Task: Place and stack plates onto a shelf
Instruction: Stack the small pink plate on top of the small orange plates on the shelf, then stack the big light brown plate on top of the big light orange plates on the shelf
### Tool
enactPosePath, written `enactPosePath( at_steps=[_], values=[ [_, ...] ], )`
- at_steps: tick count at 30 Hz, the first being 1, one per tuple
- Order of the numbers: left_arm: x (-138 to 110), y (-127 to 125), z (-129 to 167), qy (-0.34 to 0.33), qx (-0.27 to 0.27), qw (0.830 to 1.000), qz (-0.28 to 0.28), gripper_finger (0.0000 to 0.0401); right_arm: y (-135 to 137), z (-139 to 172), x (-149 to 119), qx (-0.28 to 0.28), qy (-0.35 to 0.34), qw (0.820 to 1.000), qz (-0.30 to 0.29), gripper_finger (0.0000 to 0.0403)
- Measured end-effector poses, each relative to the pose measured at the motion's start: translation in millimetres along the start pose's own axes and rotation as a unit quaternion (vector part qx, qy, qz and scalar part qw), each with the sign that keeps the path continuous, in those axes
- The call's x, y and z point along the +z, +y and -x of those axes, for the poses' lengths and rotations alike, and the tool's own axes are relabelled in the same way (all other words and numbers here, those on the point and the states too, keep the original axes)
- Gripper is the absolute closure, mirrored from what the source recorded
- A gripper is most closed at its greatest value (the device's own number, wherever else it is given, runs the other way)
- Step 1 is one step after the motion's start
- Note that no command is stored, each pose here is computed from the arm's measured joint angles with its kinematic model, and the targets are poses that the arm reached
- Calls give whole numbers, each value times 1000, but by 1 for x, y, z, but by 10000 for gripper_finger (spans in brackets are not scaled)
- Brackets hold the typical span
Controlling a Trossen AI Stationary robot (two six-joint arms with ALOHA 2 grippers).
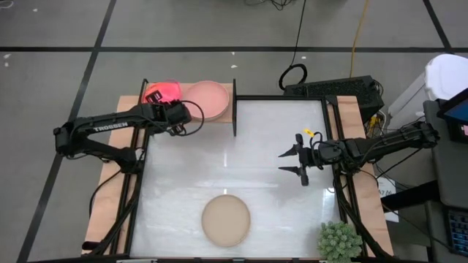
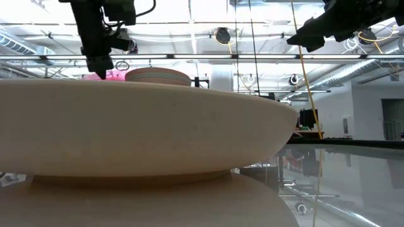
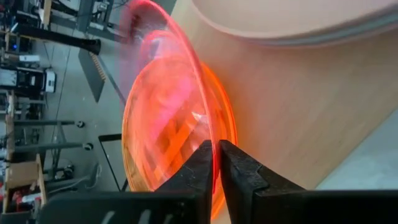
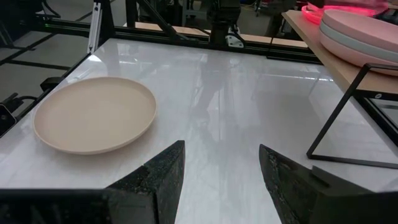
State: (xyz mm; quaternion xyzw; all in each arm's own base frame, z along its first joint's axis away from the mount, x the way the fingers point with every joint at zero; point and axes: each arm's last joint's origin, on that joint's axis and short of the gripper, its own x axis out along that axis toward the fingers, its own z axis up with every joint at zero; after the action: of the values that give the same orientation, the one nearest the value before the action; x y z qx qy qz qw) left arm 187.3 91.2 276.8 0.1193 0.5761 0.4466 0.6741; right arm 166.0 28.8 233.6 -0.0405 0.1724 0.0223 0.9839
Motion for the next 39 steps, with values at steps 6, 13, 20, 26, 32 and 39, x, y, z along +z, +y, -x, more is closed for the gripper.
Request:
enactPosePath(
  at_steps=[6, 13, 20, 26, 32, 39],
  values=[
    [-2, -1, 0, 10, -18, 1000, 6, 335, 0, 0, 0, 0, 0, 1000, 0, 213],
    [-2, -1, 0, 11, -22, 999, 44, 258, 0, 0, 0, 0, 0, 1000, 0, 213],
    [-2, 0, 0, 10, -5, 995, 103, 155, 0, 0, 0, 0, 2, 1000, 0, 213],
    [-8, 9, 4, 0, 35, 991, 132, 122, 0, 0, -1, 0, 7, 1000, 1, 213],
    [-10, 14, 9, -15, 32, 987, 155, 121, 0, 0, -1, 0, 7, 1000, 1, 213],
    [-8, 17, 15, -47, -2, 980, 195, 121, 0, 0, -1, 0, 7, 1000, 1, 213]
  ],
)
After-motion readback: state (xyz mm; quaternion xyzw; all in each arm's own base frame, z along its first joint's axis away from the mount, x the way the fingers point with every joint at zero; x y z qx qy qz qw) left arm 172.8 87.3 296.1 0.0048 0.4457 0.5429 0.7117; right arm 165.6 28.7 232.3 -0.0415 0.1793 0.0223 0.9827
